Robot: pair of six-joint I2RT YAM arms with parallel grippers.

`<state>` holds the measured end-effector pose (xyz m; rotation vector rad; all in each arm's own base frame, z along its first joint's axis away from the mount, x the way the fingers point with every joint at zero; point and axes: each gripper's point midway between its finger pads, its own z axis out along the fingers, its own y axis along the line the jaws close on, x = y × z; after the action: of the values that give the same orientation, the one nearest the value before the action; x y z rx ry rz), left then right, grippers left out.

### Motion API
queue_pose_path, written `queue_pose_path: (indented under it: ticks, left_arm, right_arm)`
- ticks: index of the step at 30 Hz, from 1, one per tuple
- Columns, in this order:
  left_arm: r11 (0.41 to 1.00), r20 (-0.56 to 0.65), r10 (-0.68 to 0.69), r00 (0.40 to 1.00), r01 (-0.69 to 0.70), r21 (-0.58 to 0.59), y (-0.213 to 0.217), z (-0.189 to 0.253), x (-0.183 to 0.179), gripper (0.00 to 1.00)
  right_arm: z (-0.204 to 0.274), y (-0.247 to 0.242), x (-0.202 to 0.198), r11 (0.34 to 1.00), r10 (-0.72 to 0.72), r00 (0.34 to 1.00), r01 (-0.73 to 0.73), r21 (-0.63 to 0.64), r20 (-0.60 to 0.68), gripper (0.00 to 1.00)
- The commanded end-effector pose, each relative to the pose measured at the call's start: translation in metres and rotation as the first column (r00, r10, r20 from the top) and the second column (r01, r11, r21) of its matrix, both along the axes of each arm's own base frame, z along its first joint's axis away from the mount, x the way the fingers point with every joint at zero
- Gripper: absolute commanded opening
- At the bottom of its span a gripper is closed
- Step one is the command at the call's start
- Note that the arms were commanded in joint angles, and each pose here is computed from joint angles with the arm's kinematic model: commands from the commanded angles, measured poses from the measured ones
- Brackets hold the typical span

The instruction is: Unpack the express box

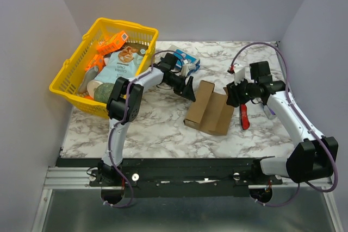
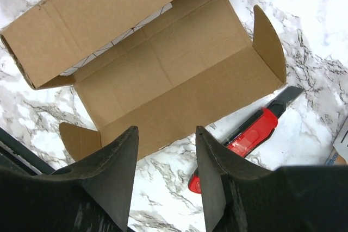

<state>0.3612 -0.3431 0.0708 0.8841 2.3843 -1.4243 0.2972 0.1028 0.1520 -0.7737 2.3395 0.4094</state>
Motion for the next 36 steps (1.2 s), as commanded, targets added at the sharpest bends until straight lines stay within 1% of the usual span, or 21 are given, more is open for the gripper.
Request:
queue_pose_path:
  ticks: [1,5,6,8,9,11,12,14,15,16,17,19,21,22,23,25,28,29,32,33,36]
  left_arm:
    - [0.971,0.063,0.073,0.995,-0.086,0.222,0.043,-0.050,0.019,0.64]
    - [0.947,0.062,0.128,0.990,-0.140,0.289,0.075,-0.061,0.026,0.56]
    - [0.940,0.065,0.120,0.991,-0.134,0.314,0.082,-0.065,0.024,0.53]
    - [0.925,0.083,0.106,0.991,-0.129,0.357,0.094,-0.072,0.026,0.51]
    - [0.922,0.087,0.075,0.993,-0.103,0.374,0.099,-0.072,0.024,0.51]
    - [0.909,0.068,0.055,0.996,-0.078,0.408,0.104,-0.081,0.023,0.50]
    - [0.905,0.068,0.052,0.996,-0.076,0.420,0.105,-0.078,0.026,0.50]
    - [0.905,0.081,0.033,0.996,-0.064,0.420,0.104,-0.076,0.029,0.51]
    - [0.903,0.097,0.021,0.995,-0.060,0.426,0.102,-0.073,0.031,0.53]
    - [0.901,0.106,0.014,0.994,-0.058,0.431,0.101,-0.072,0.033,0.54]
    - [0.898,0.110,0.005,0.994,-0.053,0.437,0.101,-0.072,0.034,0.54]
    - [0.885,0.123,-0.025,0.992,-0.035,0.464,0.100,-0.071,0.034,0.56]
    - [0.875,0.125,-0.044,0.991,-0.022,0.484,0.101,-0.072,0.034,0.57]
    - [0.866,0.136,-0.037,0.990,-0.036,0.499,0.103,-0.070,0.037,0.57]
    - [0.867,0.159,-0.034,0.987,-0.050,0.496,0.102,-0.062,0.040,0.57]
    - [0.873,0.191,-0.023,0.981,-0.073,0.481,0.102,-0.048,0.046,0.60]
    - [0.917,0.223,0.007,0.975,-0.095,0.387,0.094,-0.006,0.050,0.67]
    - [0.943,0.226,0.000,0.974,-0.075,0.324,0.085,0.013,0.046,0.68]
    - [0.967,0.233,-0.012,0.972,-0.047,0.249,0.075,0.038,0.040,0.71]
    - [0.977,0.225,-0.014,0.974,-0.035,0.210,0.070,0.049,0.036,0.72]
    - [0.989,0.200,-0.017,0.980,-0.013,0.148,0.063,0.067,0.027,0.72]
  right_arm:
    - [0.007,-0.001,0.011,0.999,0.018,1.000,-0.018,-0.028,0.022,0.53]
    - [0.012,-0.002,0.023,0.999,0.022,0.998,-0.020,-0.039,0.055,0.53]
    - [0.015,-0.002,0.027,0.999,0.031,0.997,-0.028,-0.046,0.070,0.52]
    - [0.011,-0.001,0.031,0.998,0.048,0.996,-0.045,-0.055,0.072,0.52]
    - [0.009,-0.002,0.034,0.995,0.075,0.994,-0.069,-0.069,0.080,0.51]
    - [-0.001,0.001,0.039,0.991,0.113,0.991,-0.107,-0.077,0.075,0.50]
    - [-0.004,0.002,0.043,0.989,0.131,0.988,-0.125,-0.081,0.078,0.50]
    - [0.006,0.014,0.053,0.987,0.161,0.980,-0.158,-0.036,0.116,0.49]
    - [0.005,0.019,0.057,0.986,0.166,0.980,-0.165,-0.011,0.114,0.49]
    - [0.017,0.027,0.067,0.983,0.176,0.972,-0.182,0.019,0.156,0.49]
    - [0.019,0.031,0.072,0.982,0.180,0.970,-0.187,0.030,0.163,0.49]
    - [0.012,0.038,0.084,0.981,0.180,0.974,-0.187,0.042,0.137,0.49]
    - [0.024,0.047,0.096,0.978,0.193,0.969,-0.202,0.045,0.156,0.47]
    - [0.013,0.050,0.096,0.976,0.205,0.972,-0.212,0.052,0.114,0.46]
    - [0.018,0.051,0.102,0.975,0.210,0.970,-0.217,0.043,0.123,0.43]
    - [0.005,0.048,0.106,0.986,0.164,0.984,-0.165,0.014,0.067,0.41]
    - [-0.006,0.043,0.103,0.998,0.051,0.999,-0.050,0.026,-0.010,0.41]
    - [-0.006,0.044,0.098,0.998,0.037,0.999,-0.036,0.047,-0.033,0.46]
    - [-0.011,0.058,0.078,0.990,0.015,0.984,0.010,0.141,-0.177,0.57]
    - [-0.013,0.062,0.073,0.984,-0.013,0.972,0.054,0.167,-0.236,0.58]
    - [-0.016,0.074,0.061,0.968,-0.001,0.943,0.085,0.235,-0.333,0.65]
